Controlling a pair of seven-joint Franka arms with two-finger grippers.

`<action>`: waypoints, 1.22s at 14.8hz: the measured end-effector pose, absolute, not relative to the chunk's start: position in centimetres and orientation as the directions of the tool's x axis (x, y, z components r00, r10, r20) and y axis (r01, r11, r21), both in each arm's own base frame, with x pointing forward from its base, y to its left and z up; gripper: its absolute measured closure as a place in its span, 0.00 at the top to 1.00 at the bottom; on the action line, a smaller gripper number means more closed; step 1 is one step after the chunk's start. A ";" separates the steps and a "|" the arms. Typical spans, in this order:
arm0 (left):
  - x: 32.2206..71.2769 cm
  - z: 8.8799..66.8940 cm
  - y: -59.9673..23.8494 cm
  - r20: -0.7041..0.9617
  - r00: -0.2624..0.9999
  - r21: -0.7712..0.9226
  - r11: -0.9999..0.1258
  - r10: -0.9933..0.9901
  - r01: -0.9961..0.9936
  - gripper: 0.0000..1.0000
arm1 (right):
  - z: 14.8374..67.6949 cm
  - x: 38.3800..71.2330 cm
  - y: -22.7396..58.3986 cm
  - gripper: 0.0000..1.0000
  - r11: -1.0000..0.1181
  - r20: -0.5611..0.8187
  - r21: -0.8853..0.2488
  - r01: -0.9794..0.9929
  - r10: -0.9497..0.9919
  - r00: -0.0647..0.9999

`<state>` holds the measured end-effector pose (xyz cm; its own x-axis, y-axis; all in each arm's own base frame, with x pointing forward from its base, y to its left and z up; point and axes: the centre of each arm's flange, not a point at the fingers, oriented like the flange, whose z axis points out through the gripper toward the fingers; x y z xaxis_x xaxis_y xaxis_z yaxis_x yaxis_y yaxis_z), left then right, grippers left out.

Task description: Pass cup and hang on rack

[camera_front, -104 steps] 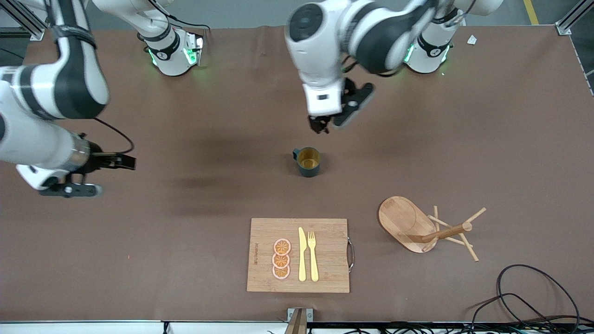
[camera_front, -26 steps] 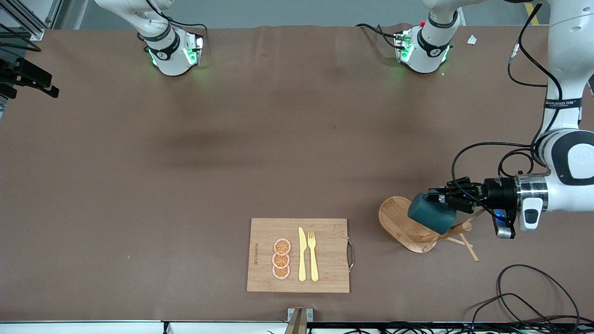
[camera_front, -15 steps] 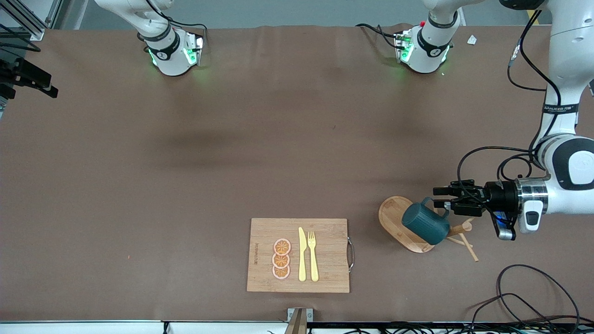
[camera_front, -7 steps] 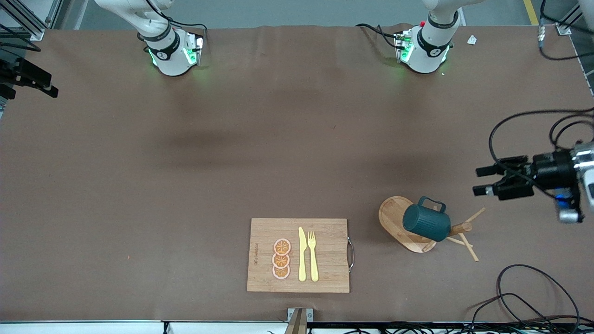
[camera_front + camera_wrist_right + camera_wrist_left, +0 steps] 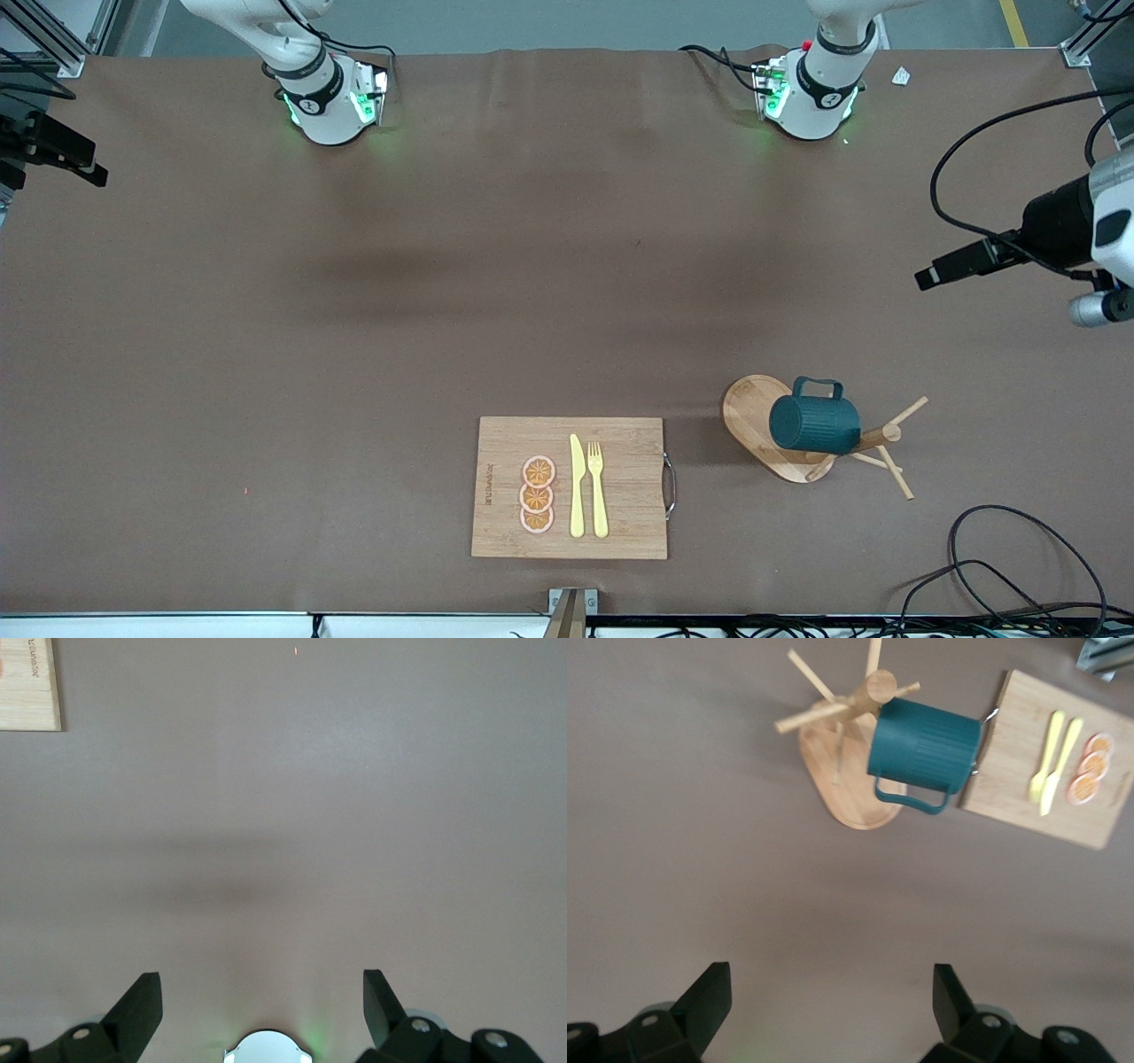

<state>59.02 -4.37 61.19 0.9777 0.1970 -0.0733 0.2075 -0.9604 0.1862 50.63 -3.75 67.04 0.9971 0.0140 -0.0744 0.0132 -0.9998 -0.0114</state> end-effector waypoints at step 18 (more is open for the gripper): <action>56.9 64.7 -8.5 -0.003 1.000 0.029 -0.999 0.017 0.017 1.00 | 67.0 50.6 -3.7 1.00 -1.000 -0.075 -0.011 0.020 0.020 0.997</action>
